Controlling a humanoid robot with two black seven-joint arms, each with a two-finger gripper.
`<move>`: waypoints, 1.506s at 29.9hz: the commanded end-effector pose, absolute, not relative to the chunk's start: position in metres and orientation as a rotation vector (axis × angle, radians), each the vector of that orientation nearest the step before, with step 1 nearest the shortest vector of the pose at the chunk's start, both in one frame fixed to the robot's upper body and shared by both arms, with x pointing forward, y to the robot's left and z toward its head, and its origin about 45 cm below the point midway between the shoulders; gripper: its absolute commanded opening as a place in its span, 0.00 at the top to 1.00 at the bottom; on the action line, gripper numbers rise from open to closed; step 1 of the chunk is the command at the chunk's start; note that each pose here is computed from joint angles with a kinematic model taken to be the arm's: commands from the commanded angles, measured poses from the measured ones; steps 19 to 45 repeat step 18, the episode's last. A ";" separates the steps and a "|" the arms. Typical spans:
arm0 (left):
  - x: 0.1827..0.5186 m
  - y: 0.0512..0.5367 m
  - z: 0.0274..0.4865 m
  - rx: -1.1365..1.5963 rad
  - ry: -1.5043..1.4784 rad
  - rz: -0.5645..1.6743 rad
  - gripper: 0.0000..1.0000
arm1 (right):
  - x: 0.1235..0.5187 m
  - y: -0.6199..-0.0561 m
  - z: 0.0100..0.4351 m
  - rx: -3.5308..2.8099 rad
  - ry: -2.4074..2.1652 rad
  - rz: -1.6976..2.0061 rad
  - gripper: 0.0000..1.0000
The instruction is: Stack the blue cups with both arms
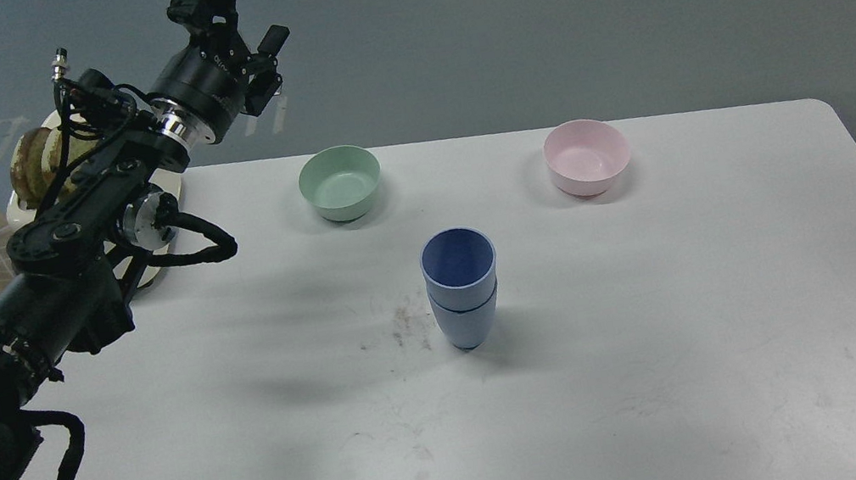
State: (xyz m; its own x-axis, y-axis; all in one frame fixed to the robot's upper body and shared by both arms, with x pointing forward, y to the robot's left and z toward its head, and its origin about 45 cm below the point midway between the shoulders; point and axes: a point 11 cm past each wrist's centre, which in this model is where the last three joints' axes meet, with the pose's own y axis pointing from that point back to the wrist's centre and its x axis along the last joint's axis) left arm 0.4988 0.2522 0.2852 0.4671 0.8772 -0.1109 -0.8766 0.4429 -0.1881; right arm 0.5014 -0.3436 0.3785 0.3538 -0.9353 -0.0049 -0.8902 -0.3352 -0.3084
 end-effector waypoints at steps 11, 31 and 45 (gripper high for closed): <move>0.492 0.243 0.271 -0.319 0.199 1.032 0.02 | 0.491 -0.330 0.321 -2.133 1.590 0.054 0.00; 0.488 0.233 0.275 -0.370 0.221 1.002 0.02 | 0.487 -0.321 0.317 -2.124 1.545 0.087 0.00; 0.488 0.233 0.275 -0.370 0.221 1.002 0.02 | 0.487 -0.321 0.317 -2.124 1.545 0.087 0.00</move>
